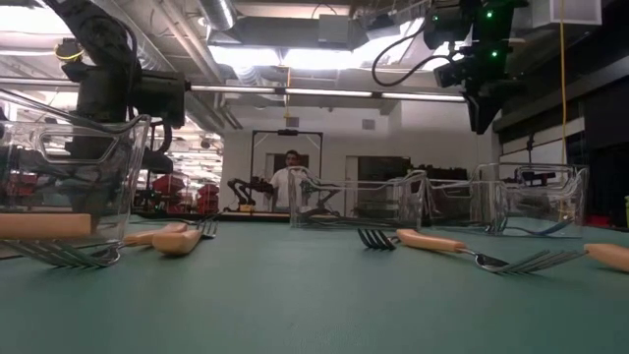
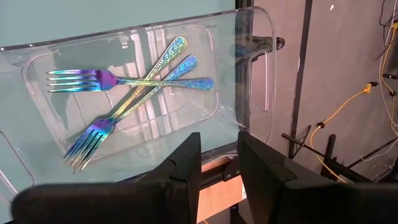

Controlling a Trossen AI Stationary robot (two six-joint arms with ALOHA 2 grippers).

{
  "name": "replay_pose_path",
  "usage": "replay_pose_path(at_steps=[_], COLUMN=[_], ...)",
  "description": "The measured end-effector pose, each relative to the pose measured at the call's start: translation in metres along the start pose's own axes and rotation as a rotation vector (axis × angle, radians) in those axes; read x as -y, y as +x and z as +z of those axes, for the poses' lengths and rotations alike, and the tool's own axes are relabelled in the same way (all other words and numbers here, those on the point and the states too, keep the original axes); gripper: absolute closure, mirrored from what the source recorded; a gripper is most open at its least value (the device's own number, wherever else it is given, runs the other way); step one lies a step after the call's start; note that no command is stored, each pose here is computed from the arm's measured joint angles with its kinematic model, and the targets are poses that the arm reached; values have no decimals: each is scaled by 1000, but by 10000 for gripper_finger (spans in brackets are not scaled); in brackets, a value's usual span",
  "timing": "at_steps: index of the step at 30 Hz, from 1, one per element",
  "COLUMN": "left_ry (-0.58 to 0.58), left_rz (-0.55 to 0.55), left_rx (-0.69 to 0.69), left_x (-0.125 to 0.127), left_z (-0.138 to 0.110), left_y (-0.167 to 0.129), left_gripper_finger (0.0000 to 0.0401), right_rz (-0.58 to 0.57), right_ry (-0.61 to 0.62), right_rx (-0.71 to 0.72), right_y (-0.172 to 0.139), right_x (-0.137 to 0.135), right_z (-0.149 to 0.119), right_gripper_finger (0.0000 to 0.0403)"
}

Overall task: Sort silverware by color (type)
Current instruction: Put the blue fork into the top right transparent bin

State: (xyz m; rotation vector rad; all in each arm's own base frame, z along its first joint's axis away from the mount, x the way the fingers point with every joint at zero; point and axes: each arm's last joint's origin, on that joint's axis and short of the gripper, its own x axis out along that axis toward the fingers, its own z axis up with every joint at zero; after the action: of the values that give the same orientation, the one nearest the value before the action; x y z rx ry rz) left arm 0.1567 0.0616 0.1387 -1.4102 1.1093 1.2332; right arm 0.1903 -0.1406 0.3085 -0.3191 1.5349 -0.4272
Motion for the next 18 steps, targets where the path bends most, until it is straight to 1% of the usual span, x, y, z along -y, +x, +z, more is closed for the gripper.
replay_pose_path(at_steps=[3, 6, 10, 12, 15, 18], left_ry=[49, 89, 153, 182, 226, 269], left_rz=[-64, -88, -191, -214, -284, -329], left_rx=[57, 100, 176, 205, 264, 313], left_x=[11, 17, 33, 38, 50, 59], left_z=[3, 5, 9, 10, 13, 15], left_y=[-7, -12, -24, -29, -41, -52], left_gripper_finger=[391, 392, 392, 392, 392, 393], right_rz=[0, -1, 11, 31, 68, 116], right_ry=[0, 1, 5, 6, 7, 7], right_rx=[0, 1, 21, 37, 64, 97], right_y=[0, 0, 0, 0, 0, 0], right_x=[0, 0, 0, 0, -1, -2], right_z=[0, 0, 1, 2, 3, 4], right_gripper_finger=[306, 306, 306, 306, 306, 306])
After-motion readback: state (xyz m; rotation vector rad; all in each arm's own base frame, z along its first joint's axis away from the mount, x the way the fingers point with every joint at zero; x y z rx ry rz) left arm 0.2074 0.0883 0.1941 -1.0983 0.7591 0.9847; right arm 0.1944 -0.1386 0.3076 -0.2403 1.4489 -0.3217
